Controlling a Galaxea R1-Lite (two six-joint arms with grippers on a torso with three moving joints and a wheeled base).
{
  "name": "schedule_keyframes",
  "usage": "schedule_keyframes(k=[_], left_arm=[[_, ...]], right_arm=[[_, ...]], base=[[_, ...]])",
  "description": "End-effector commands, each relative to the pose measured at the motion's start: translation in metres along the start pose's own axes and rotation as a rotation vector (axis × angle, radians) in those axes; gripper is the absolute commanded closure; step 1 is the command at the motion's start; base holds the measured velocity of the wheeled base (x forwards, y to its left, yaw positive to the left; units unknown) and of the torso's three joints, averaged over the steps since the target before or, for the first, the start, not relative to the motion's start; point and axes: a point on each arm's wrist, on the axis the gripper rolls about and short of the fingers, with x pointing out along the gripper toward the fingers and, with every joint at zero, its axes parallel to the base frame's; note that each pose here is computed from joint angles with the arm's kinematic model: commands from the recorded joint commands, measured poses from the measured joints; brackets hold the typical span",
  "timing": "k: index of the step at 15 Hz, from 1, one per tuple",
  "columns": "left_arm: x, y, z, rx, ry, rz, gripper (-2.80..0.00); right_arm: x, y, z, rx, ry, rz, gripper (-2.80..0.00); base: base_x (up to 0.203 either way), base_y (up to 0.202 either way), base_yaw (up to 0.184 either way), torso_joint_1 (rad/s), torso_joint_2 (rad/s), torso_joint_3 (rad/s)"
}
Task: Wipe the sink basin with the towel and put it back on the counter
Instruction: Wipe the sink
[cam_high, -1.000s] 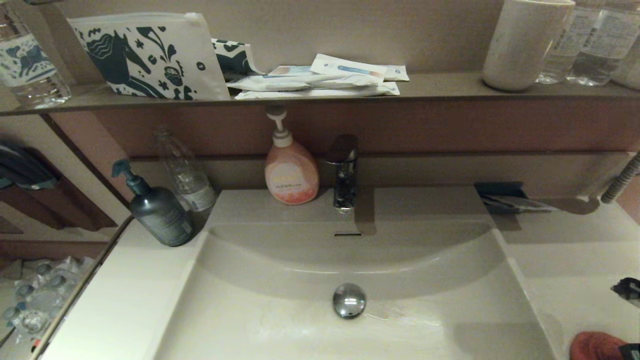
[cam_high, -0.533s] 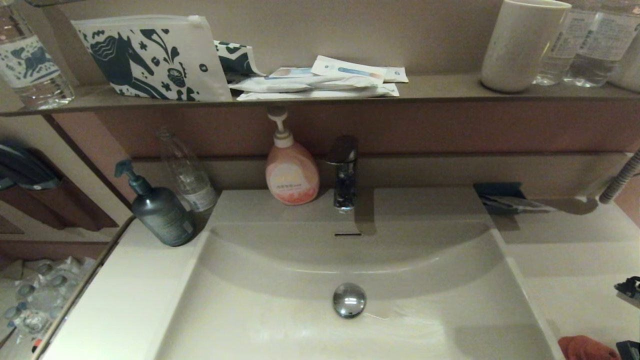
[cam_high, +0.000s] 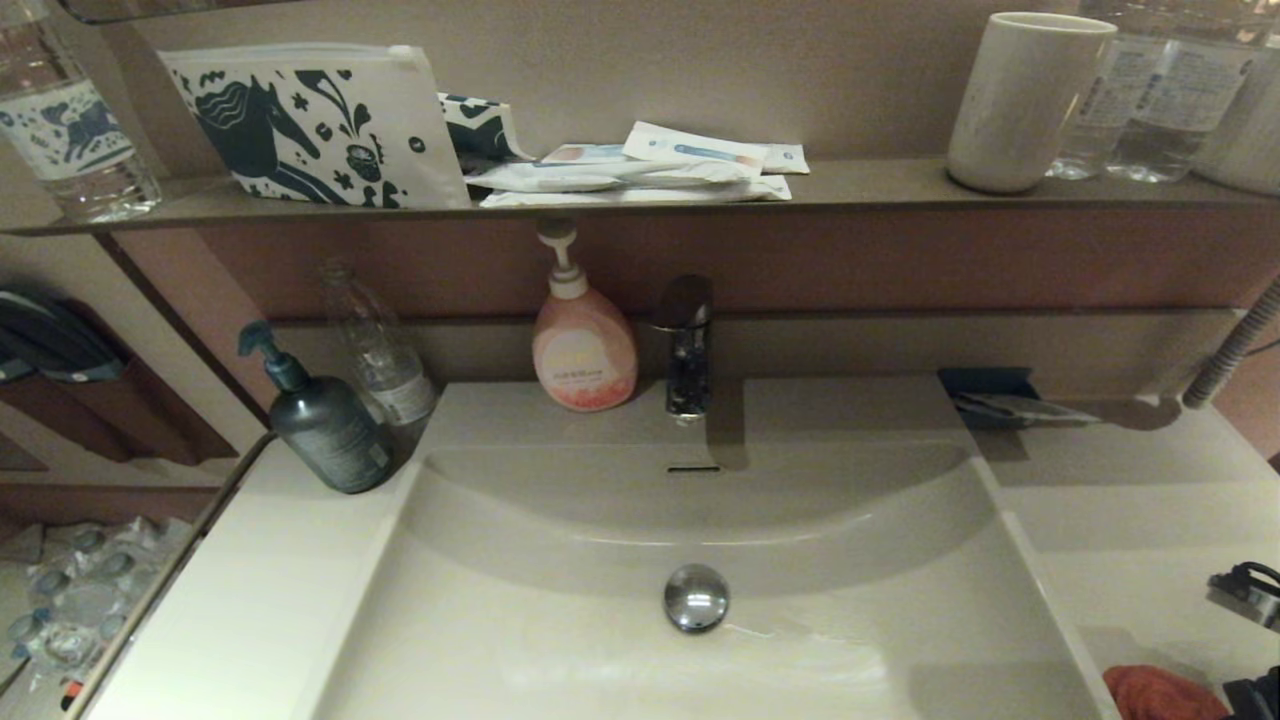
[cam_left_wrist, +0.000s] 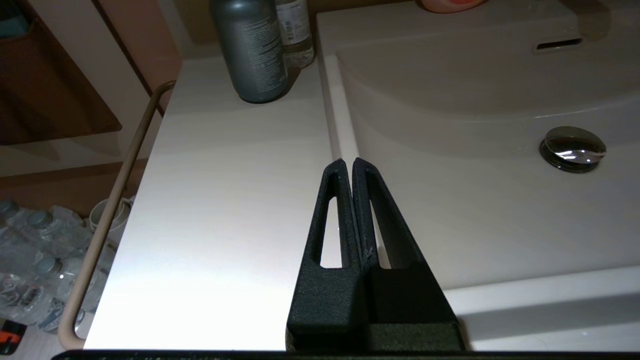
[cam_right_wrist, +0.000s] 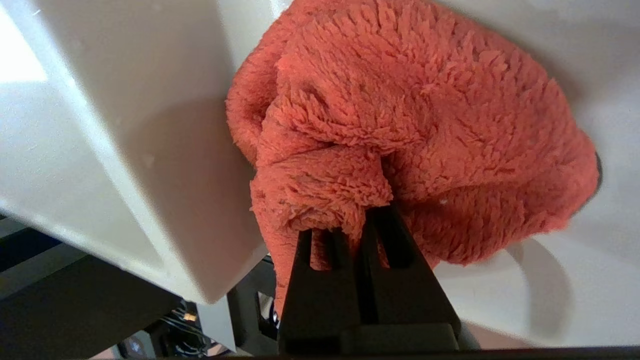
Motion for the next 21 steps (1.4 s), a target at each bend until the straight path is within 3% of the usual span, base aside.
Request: schedule_keyframes(k=[1, 3, 9, 11, 17, 21], left_arm=[[0.000, 0.000, 0.000, 0.001, 0.001, 0.000, 0.00], [0.000, 0.000, 0.000, 0.001, 0.001, 0.000, 0.00], [0.000, 0.000, 0.000, 0.001, 0.001, 0.000, 0.00], [0.000, 0.000, 0.000, 0.001, 0.001, 0.000, 0.00], [0.000, 0.000, 0.000, 0.001, 0.000, 0.000, 0.00], [0.000, 0.000, 0.000, 0.001, 0.000, 0.000, 0.00]], right_arm=[[0.006, -0.002, 0.000, 0.002, 0.033, 0.019, 0.00], [0.008, 0.003, 0.000, -0.016, 0.039, 0.038, 0.00], [-0.010, 0.007, 0.018, -0.027, -0.084, 0.028, 0.00], [-0.017, 0.006, 0.031, 0.014, -0.138, 0.033, 0.00], [-0.001, 0.008, 0.069, 0.013, -0.294, 0.068, 0.00], [0.018, 0.020, 0.096, -0.015, -0.384, 0.113, 0.00]], base=[[0.000, 0.000, 0.000, 0.000, 0.00, 0.000], [0.000, 0.000, 0.000, 0.000, 0.00, 0.000], [0.000, 0.000, 0.000, 0.000, 0.00, 0.000], [0.000, 0.000, 0.000, 0.000, 0.00, 0.000], [0.000, 0.000, 0.000, 0.000, 0.00, 0.000], [0.000, 0.000, 0.000, 0.000, 0.00, 0.000]])
